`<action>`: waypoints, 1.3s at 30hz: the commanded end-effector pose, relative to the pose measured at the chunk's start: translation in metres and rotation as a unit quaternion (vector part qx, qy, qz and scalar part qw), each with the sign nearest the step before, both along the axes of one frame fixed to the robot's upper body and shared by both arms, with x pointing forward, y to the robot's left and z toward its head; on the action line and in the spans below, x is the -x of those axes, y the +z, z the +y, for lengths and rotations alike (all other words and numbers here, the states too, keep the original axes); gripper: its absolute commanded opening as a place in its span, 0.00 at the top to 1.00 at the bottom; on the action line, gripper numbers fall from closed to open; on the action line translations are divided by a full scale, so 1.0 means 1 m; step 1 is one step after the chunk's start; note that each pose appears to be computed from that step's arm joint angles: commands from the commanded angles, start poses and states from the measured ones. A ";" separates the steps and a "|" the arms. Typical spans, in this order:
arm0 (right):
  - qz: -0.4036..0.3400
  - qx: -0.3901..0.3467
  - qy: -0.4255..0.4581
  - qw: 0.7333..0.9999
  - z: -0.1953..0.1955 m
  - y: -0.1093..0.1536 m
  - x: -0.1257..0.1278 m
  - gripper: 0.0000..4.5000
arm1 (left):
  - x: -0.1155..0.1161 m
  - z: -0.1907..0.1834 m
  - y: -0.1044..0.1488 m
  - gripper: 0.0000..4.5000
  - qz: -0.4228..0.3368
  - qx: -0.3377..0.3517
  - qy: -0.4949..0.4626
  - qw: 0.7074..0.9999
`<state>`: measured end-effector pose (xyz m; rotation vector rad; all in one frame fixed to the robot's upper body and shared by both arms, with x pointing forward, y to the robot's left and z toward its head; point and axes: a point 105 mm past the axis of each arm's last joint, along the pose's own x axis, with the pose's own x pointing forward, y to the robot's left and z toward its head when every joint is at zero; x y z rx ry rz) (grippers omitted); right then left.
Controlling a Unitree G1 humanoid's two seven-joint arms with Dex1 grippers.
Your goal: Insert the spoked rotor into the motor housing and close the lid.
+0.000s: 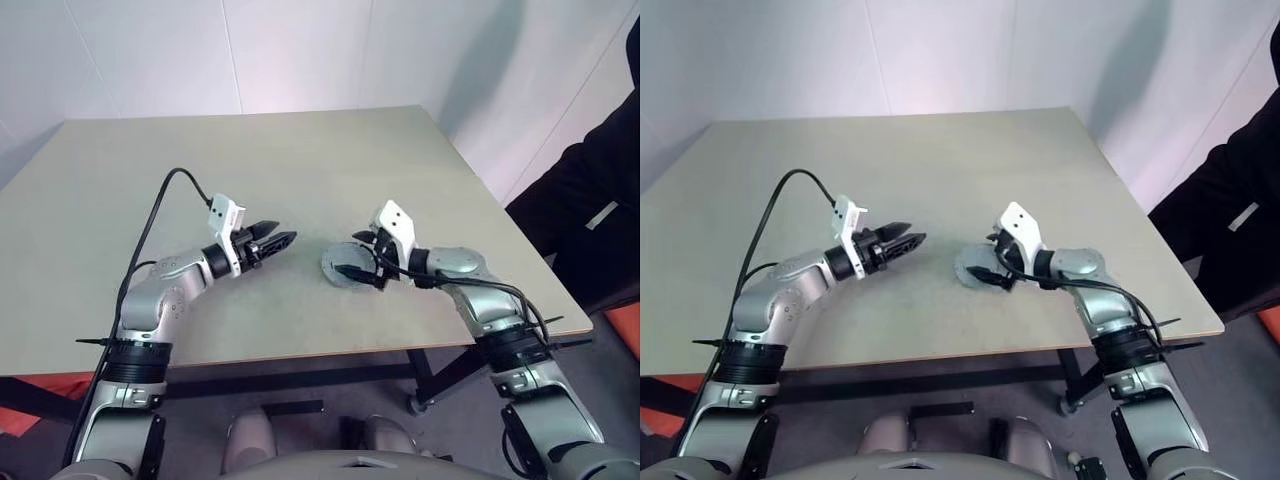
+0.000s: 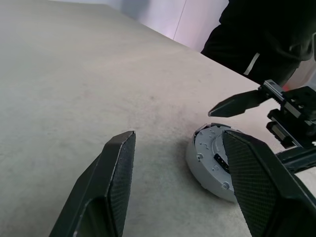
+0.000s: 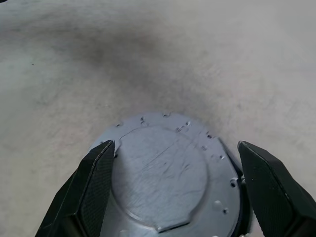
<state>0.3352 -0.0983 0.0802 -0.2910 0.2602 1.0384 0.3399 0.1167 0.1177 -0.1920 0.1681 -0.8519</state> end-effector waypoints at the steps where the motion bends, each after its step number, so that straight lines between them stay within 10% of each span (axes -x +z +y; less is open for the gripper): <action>1: -0.018 -0.028 0.010 0.999 0.007 0.019 0.004 0.01 | -0.004 0.001 0.011 0.33 -0.025 -0.007 0.004 1.000; 11: 0.012 -0.023 -0.029 0.999 0.003 -0.001 -0.004 0.01 | -0.007 0.000 0.011 0.33 -0.025 -0.018 0.003 1.000; 16: 0.008 -0.016 -0.036 0.999 -0.004 -0.002 -0.007 0.34 | -0.007 0.002 0.010 0.33 -0.025 -0.021 0.007 0.999; 28: -0.046 -0.037 0.008 0.998 -0.003 0.046 -0.011 0.34 | -0.007 0.001 0.008 0.33 -0.022 -0.023 0.007 0.999; 39: -0.023 -0.023 0.009 0.999 -0.001 0.026 -0.013 0.34 | -0.007 0.002 0.006 0.33 -0.020 -0.025 0.008 0.999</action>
